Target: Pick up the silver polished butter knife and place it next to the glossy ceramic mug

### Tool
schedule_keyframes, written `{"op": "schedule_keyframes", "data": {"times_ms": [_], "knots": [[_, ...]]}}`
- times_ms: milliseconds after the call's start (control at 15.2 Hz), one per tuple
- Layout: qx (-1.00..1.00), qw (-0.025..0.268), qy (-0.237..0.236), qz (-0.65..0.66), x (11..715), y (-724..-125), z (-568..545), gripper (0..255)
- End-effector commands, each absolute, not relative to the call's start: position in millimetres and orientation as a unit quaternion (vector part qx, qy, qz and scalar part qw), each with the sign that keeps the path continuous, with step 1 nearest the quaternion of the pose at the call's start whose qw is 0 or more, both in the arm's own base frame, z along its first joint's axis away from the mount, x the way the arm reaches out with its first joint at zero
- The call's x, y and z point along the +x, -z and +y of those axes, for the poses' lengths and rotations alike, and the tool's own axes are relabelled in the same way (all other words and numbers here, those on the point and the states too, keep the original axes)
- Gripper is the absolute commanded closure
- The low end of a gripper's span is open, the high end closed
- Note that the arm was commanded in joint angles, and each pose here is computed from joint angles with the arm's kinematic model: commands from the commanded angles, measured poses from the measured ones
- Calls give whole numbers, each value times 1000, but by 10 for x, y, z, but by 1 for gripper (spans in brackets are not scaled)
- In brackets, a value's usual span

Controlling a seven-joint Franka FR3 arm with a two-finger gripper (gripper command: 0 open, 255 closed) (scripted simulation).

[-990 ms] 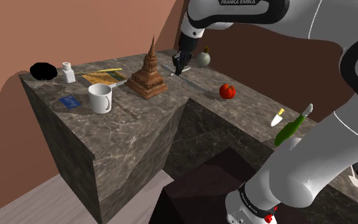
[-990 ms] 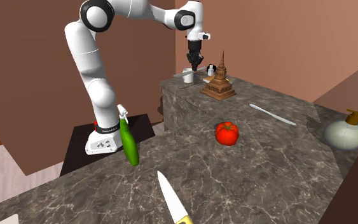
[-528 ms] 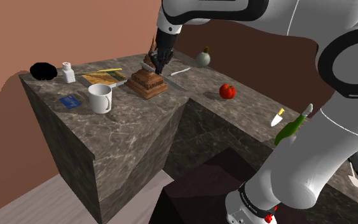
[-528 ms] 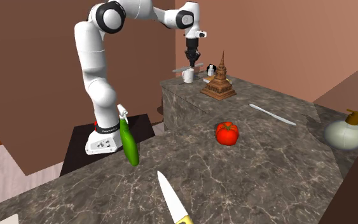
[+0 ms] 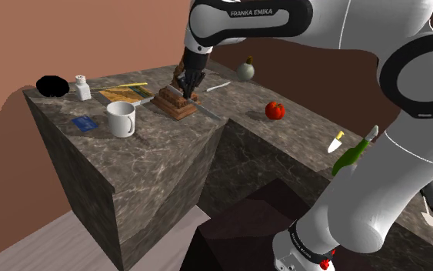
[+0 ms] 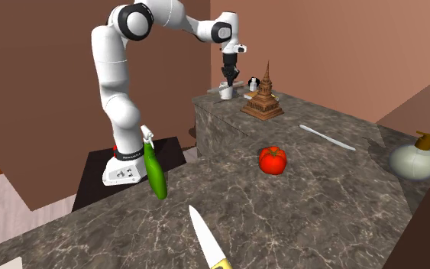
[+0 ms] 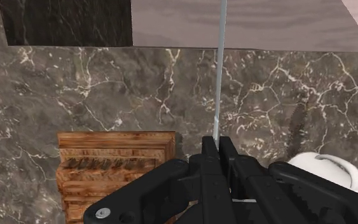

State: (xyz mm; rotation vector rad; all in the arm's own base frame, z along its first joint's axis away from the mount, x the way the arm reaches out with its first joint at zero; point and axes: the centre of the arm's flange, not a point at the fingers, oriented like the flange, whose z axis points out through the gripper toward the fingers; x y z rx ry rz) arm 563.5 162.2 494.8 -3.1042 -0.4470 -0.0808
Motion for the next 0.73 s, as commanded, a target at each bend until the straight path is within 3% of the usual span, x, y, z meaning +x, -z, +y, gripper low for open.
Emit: {"op": "schedule_keyframes", "data": {"times_ms": [0,660], "knots": [[-989,2,26,-142,5622,-4833,1621,255],[-989,2,26,-142,5622,-4306,1621,255]]}}
